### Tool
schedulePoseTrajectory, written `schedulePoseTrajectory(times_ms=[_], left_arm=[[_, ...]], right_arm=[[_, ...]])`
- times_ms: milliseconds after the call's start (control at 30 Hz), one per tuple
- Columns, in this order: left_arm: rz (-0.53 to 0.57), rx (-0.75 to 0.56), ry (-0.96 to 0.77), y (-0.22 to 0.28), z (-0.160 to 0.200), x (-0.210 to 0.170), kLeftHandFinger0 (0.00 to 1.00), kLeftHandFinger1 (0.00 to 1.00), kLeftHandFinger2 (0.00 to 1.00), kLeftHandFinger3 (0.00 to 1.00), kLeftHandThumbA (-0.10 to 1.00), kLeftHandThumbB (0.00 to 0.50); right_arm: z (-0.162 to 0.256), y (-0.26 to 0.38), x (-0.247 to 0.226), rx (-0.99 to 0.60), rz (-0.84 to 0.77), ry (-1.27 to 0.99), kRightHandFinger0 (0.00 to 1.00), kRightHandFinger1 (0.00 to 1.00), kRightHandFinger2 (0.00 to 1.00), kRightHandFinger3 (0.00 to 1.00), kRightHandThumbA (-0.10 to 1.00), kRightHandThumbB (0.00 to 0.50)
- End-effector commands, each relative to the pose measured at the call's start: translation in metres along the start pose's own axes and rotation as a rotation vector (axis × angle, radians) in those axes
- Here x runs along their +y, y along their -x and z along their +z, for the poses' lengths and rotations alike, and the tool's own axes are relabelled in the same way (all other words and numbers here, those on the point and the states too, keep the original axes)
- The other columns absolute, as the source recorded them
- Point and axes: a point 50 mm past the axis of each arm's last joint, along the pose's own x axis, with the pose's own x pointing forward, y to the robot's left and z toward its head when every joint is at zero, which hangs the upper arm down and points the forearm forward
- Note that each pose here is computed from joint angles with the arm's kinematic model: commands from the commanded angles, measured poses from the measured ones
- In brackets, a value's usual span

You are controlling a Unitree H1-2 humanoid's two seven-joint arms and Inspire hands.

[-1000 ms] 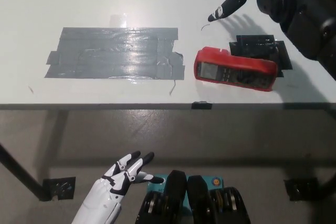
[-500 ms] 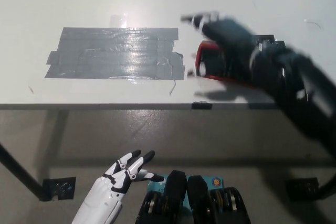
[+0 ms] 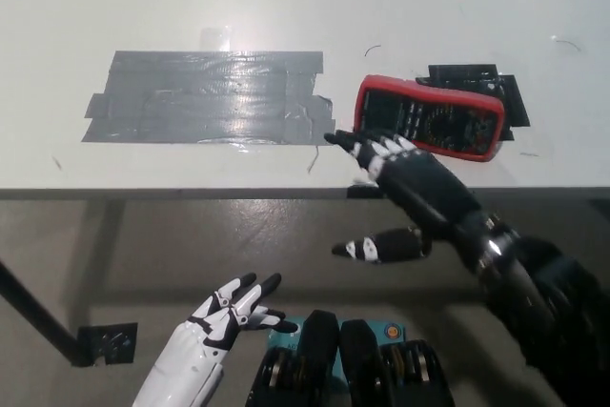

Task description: The robot first picks the multimeter with right hand and then unfolds the black stand on the back of it using left hand

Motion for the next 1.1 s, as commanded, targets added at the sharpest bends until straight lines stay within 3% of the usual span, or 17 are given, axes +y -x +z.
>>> schedulePoseTrajectory(times_ms=[0, 367, 633, 667, 800, 933, 1033, 1067], left_arm=[[0.068, -0.055, -0.040, -0.006, 0.010, 0.010, 1.00, 0.69, 0.60, 1.00, 0.93, 0.206], [0.057, -0.046, -0.040, -0.006, 0.010, 0.012, 1.00, 0.71, 0.58, 1.00, 0.91, 0.195], [0.061, -0.058, -0.052, -0.007, 0.011, 0.008, 1.00, 0.70, 0.55, 1.00, 0.94, 0.189], [0.062, -0.064, -0.052, -0.009, 0.010, 0.008, 1.00, 0.68, 0.55, 1.00, 0.95, 0.185], [0.066, -0.051, -0.046, -0.008, 0.009, 0.008, 1.00, 0.68, 0.55, 1.00, 0.94, 0.197], [0.081, -0.019, 0.001, -0.010, 0.002, 0.010, 1.00, 0.66, 0.59, 1.00, 0.91, 0.225], [0.107, -0.027, 0.004, -0.017, -0.009, 0.016, 1.00, 0.63, 0.62, 1.00, 0.88, 0.202], [0.130, -0.021, 0.017, -0.019, -0.014, 0.019, 1.00, 0.68, 0.64, 1.00, 0.87, 0.182]], right_arm=[[0.038, 0.047, -0.085, -0.066, -0.613, 0.255, 1.00, 1.00, 1.00, 1.00, 1.00, 0.341], [-0.018, 0.022, -0.113, 0.083, -0.600, 0.243, 1.00, 1.00, 1.00, 1.00, 1.00, 0.326], [-0.071, -0.004, -0.110, 0.229, -0.514, 0.196, 1.00, 1.00, 1.00, 1.00, 1.00, 0.360], [-0.069, -0.002, -0.106, 0.228, -0.516, 0.203, 1.00, 1.00, 1.00, 1.00, 1.00, 0.375], [-0.042, 0.026, -0.084, 0.153, -0.562, 0.158, 1.00, 1.00, 1.00, 1.00, 1.00, 0.355], [0.007, 0.081, -0.064, 0.052, -0.619, 0.090, 1.00, 1.00, 1.00, 1.00, 1.00, 0.372], [0.032, 0.112, -0.054, 0.002, -0.671, 0.038, 1.00, 1.00, 1.00, 1.00, 1.00, 0.357], [0.042, 0.124, -0.047, -0.018, -0.690, 0.026, 1.00, 1.00, 1.00, 1.00, 1.00, 0.360]])
